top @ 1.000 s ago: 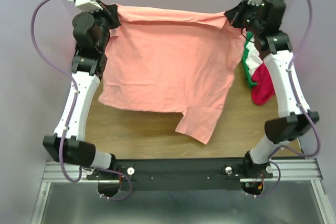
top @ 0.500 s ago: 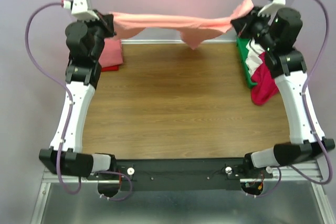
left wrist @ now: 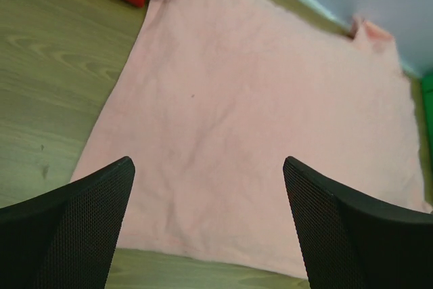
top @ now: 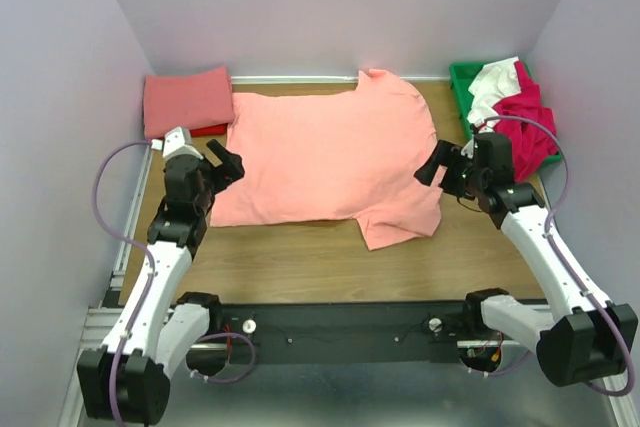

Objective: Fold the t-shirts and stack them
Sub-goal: Flatten the tshirt out

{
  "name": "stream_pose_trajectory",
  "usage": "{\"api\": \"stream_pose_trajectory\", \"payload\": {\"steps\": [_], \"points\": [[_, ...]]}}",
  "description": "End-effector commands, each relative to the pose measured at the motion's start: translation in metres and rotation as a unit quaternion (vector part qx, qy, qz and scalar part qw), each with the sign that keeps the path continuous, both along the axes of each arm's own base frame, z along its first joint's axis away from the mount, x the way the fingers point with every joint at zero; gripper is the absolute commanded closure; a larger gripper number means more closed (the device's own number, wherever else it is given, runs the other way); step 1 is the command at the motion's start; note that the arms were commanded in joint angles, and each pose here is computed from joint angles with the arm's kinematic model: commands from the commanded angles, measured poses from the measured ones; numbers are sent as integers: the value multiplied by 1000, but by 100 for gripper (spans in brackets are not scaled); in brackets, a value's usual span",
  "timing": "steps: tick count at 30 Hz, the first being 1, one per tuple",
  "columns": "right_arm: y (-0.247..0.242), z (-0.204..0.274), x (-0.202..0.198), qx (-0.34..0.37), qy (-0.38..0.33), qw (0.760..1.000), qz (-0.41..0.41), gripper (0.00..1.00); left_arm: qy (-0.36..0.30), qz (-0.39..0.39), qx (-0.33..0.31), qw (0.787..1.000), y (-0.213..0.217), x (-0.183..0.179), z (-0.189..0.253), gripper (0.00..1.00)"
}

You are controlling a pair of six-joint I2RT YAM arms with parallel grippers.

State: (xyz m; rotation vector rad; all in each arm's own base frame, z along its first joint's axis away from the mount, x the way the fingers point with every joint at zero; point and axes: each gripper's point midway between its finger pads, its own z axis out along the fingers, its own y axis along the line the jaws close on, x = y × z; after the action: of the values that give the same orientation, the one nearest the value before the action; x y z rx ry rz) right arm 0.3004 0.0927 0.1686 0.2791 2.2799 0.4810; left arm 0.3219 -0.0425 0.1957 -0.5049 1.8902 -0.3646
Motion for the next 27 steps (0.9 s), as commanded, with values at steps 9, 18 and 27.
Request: {"api": "stream_pose_trajectory", "payload": {"steps": [9,18,27], "points": [[-23,14,31,-34,-22,997,-72,0,-54,12,-23,998,-2,26,36,1],[-42,-53,46,-81,73,984,-138,0,26,-26,-20,999,-19,57,-29,1],[-50,-88,26,-93,116,976,-161,0,60,-27,-36,997,-23,55,-63,1]]}}
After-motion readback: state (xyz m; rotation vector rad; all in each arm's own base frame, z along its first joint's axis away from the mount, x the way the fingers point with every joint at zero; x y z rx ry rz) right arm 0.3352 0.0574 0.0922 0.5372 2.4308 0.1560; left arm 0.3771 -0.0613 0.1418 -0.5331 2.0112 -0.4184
